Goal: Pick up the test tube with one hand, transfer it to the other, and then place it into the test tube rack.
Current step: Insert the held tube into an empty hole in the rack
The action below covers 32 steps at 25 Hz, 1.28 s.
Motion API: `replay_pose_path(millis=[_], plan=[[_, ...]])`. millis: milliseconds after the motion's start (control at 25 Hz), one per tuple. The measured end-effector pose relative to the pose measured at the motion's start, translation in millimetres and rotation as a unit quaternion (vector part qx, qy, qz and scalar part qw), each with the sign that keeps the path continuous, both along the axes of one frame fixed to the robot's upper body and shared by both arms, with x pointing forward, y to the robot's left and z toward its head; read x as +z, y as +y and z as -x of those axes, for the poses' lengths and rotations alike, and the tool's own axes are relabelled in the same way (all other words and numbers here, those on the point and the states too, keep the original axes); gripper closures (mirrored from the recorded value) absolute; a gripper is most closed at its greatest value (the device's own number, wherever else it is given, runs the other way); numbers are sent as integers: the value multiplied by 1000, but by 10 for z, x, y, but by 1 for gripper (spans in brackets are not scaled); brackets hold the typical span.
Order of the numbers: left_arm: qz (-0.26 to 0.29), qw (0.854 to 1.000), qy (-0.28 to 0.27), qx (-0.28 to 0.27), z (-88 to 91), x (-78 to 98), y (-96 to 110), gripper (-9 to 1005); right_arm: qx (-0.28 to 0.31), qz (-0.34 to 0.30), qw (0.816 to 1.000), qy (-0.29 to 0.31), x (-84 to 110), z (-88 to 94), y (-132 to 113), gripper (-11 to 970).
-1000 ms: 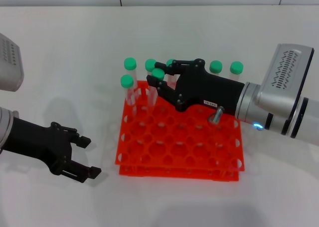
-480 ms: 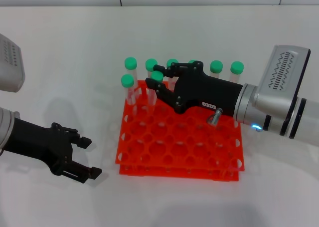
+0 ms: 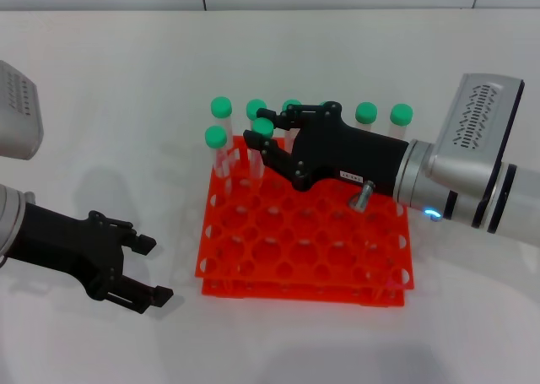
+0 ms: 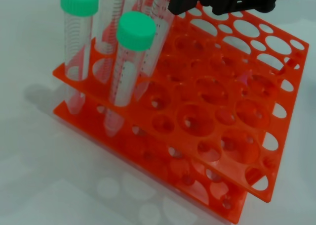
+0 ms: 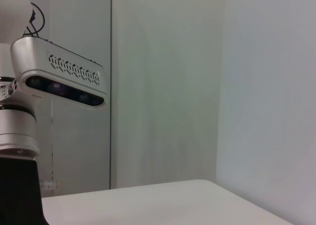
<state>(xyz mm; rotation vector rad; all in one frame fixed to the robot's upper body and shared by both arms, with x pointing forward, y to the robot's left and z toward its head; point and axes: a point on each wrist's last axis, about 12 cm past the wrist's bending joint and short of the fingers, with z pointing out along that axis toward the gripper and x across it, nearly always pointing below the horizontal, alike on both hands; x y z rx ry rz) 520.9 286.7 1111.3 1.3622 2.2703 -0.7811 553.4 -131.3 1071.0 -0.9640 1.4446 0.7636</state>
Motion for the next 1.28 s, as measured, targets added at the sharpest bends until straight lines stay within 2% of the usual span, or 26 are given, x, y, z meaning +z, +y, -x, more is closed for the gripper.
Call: replay_pose_path(millis=[1280], plan=[[0,1000,3,0,5,-9,15,134,10,4,1000,7,30,-24,75,691]])
